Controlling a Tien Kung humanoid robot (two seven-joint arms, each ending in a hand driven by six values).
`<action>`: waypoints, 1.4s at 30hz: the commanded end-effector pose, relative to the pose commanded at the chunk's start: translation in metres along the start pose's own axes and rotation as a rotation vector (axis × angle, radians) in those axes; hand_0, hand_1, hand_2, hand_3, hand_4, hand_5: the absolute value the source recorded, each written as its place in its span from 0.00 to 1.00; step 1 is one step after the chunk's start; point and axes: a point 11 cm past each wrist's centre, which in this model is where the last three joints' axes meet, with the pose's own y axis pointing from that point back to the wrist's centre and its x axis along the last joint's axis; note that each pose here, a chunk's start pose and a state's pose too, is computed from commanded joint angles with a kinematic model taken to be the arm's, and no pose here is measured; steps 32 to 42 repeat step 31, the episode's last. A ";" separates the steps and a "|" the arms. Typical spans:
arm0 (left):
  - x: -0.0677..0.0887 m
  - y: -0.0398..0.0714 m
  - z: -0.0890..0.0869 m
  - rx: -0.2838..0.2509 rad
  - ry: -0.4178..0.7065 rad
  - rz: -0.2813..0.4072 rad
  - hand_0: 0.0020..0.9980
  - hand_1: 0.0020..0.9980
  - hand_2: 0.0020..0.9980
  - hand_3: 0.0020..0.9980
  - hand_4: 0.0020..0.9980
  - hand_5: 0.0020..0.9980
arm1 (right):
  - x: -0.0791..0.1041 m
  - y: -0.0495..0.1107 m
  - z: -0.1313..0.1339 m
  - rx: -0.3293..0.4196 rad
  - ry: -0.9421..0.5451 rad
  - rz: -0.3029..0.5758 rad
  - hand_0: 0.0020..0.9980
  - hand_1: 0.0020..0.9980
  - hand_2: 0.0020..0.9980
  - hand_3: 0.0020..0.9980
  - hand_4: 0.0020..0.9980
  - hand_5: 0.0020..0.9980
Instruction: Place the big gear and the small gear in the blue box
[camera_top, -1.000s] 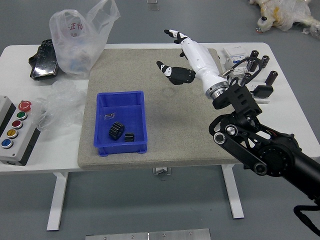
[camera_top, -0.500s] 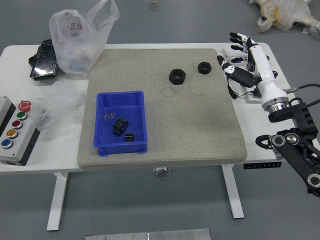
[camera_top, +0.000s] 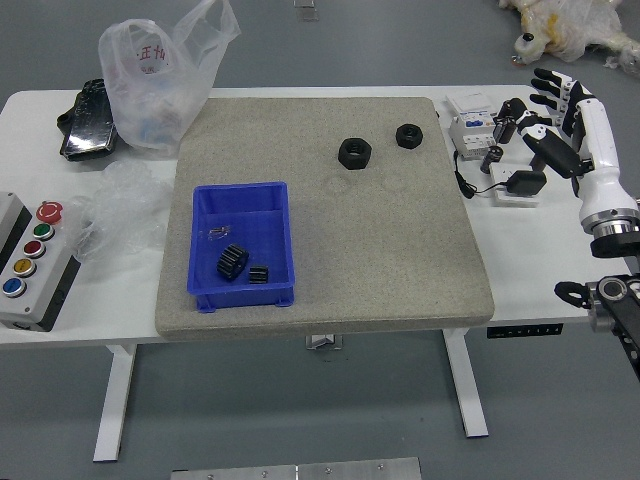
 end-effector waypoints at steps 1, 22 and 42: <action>0.000 0.000 0.000 0.000 0.001 0.000 0.76 0.60 0.56 0.71 0.74 0.56 | 0.002 0.000 0.000 0.001 -0.001 0.007 0.59 0.76 0.83 0.80 0.75 0.39; -0.001 0.001 0.004 -0.006 0.017 -0.002 0.76 0.60 0.56 0.71 0.74 0.56 | 0.016 0.002 0.001 0.007 0.008 0.043 0.63 0.76 0.83 0.80 0.76 0.42; -0.001 0.000 0.002 -0.004 0.019 -0.001 0.76 0.60 0.56 0.71 0.74 0.56 | 0.014 0.003 0.004 0.005 -0.007 0.035 0.64 0.75 0.81 0.80 0.77 0.43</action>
